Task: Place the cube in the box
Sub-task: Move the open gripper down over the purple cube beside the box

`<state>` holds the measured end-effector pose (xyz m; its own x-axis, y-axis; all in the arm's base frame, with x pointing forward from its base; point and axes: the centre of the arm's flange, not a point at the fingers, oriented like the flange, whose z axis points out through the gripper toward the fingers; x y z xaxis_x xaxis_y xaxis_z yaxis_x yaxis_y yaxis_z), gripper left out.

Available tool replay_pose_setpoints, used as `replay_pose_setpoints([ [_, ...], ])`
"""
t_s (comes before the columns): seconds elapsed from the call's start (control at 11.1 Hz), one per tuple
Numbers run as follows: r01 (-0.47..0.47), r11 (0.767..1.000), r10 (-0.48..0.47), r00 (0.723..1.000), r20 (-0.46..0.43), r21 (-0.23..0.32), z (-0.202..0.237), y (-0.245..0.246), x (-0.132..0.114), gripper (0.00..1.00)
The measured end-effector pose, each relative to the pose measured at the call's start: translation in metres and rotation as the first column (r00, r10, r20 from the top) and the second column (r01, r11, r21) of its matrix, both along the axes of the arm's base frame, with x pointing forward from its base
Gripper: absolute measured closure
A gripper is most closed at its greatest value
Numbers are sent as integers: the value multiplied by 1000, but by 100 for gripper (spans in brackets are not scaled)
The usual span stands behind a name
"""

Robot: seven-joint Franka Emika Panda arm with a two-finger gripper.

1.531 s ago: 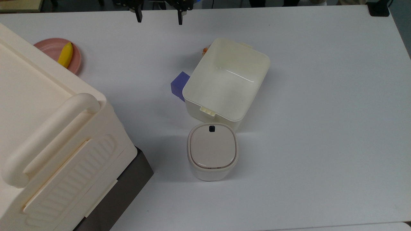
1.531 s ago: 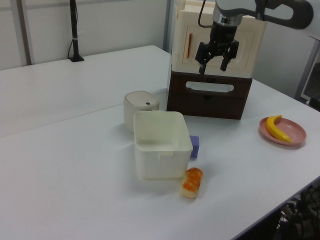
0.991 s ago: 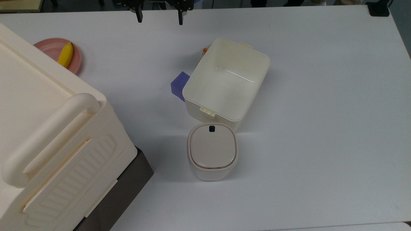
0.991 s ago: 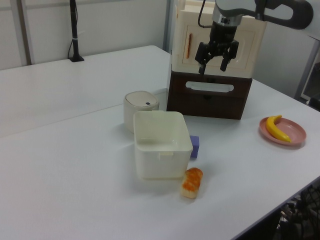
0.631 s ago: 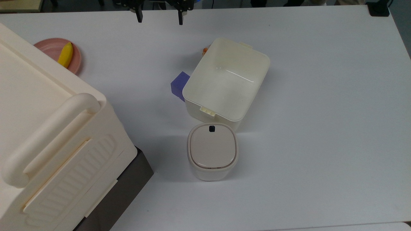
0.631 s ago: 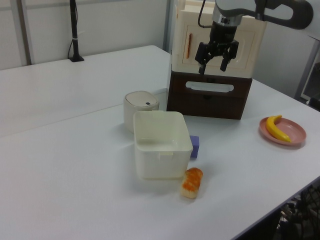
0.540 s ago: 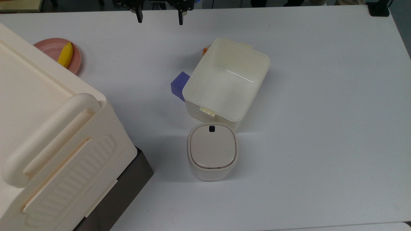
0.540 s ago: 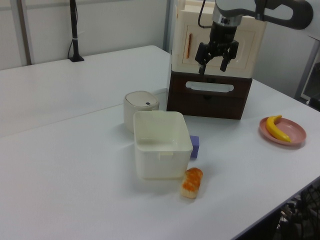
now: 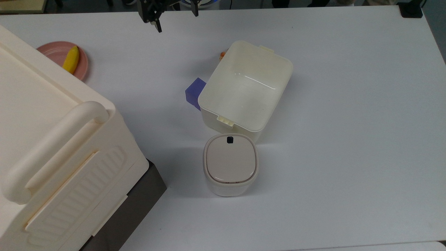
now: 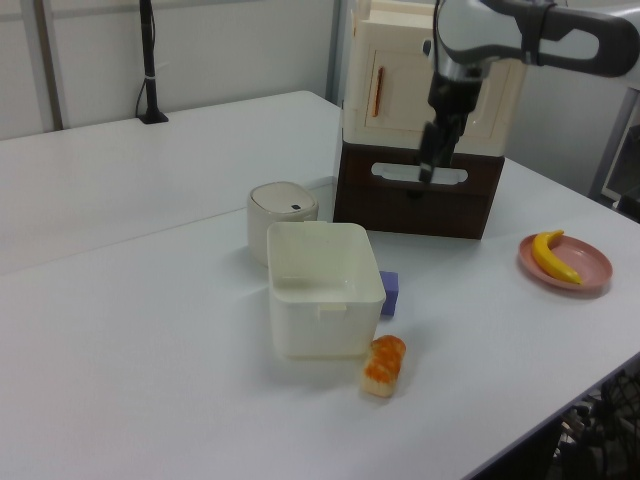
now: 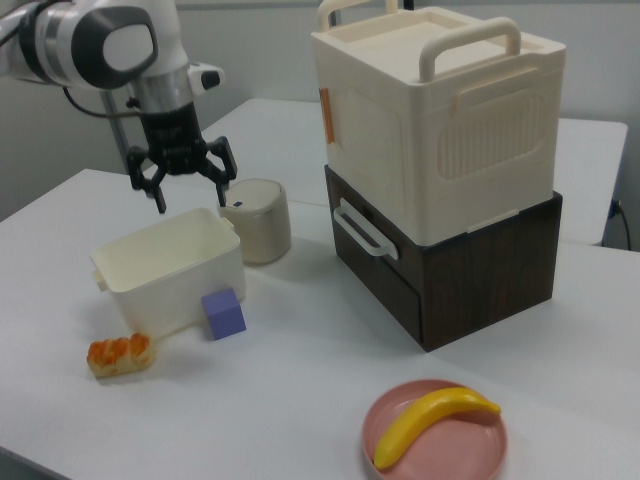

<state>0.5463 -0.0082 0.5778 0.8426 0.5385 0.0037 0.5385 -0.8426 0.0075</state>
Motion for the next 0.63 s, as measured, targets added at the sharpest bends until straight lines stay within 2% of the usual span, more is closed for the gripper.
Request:
replay_pose_setpoints([
  [0.09, -157, 988, 157, 987, -31, 4, -16, -2, -4, 0],
  [0.27, -299, 954, 299, 952, -61, 15, -38, -2, -3, 0],
  [0.45, -361, 933, 361, 931, -49, 13, -67, 7, 10, 0],
  [0.63, -390, 921, 390, 919, -56, 7, -96, 21, 23, 0],
])
